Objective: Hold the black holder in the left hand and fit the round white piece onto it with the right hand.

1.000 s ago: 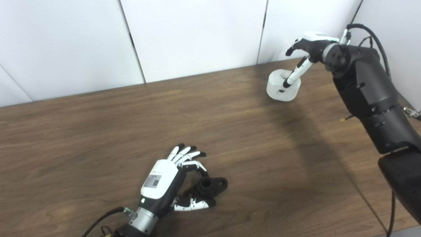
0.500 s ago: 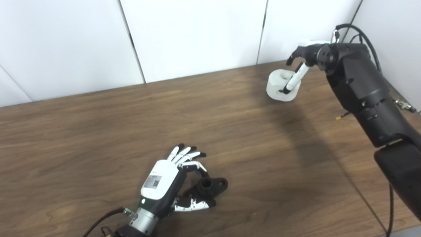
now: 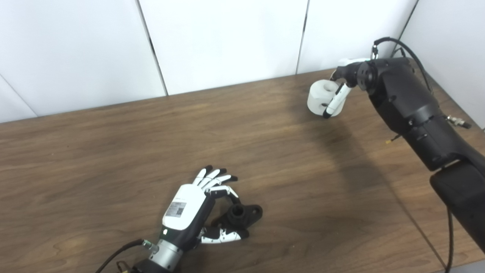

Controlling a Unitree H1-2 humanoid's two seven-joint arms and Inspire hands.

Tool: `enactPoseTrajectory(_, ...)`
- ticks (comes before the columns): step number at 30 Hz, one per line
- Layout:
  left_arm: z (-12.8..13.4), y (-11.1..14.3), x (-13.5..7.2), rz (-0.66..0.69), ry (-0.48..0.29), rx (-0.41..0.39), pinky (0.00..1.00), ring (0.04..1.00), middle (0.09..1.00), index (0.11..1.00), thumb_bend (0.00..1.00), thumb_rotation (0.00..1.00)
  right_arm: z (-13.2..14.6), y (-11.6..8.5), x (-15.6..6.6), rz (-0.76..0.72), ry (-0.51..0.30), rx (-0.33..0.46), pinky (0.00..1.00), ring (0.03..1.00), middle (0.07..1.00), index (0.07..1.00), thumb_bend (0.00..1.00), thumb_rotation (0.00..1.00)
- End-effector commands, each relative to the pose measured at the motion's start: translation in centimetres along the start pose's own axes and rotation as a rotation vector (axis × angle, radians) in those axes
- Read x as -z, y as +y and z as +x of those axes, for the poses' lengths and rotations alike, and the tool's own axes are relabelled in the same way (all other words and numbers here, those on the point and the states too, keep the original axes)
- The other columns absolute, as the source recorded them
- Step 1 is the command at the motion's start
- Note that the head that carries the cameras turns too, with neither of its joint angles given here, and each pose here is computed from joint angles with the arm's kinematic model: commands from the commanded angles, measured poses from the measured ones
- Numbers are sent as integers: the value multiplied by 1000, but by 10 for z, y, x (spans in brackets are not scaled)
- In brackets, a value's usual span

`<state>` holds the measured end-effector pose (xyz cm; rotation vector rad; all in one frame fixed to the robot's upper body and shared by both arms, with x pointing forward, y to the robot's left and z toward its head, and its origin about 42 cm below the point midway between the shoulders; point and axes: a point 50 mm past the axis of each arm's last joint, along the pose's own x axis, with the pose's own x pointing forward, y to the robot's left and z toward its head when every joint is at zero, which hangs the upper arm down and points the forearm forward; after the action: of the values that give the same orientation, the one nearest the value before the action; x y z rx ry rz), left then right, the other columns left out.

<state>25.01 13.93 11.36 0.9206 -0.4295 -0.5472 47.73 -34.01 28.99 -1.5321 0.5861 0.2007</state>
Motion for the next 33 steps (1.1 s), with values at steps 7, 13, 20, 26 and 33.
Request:
enactPoseTrajectory(7, -8, -7, 1, 32, 13, 45, 1000, 914, 828, 489, 512, 61, -9, -35, 3, 9, -13, 135, 1000, 1000, 1000, 806, 967, 387)
enactPoseTrajectory(13, -7, -7, 0, 34, 13, 45, 1000, 913, 827, 489, 512, 62, -10, -34, 3, 6, -26, 149, 1000, 1000, 1000, 796, 957, 400)
enactPoseTrajectory(20, -7, -7, 0, 33, 11, 44, 1000, 912, 825, 489, 512, 61, -9, -33, 5, 2, -25, 147, 1000, 1000, 1000, 782, 947, 377)
enactPoseTrajectory(26, -6, -7, 0, 35, 11, 46, 1000, 912, 823, 489, 512, 61, -10, -37, 9, -11, -29, 145, 1000, 1000, 1000, 772, 955, 396)
enactPoseTrajectory(33, -5, -7, 1, 29, 12, 44, 1000, 909, 822, 489, 512, 61, -14, -45, 9, -4, -35, 155, 1000, 1000, 997, 757, 945, 384)
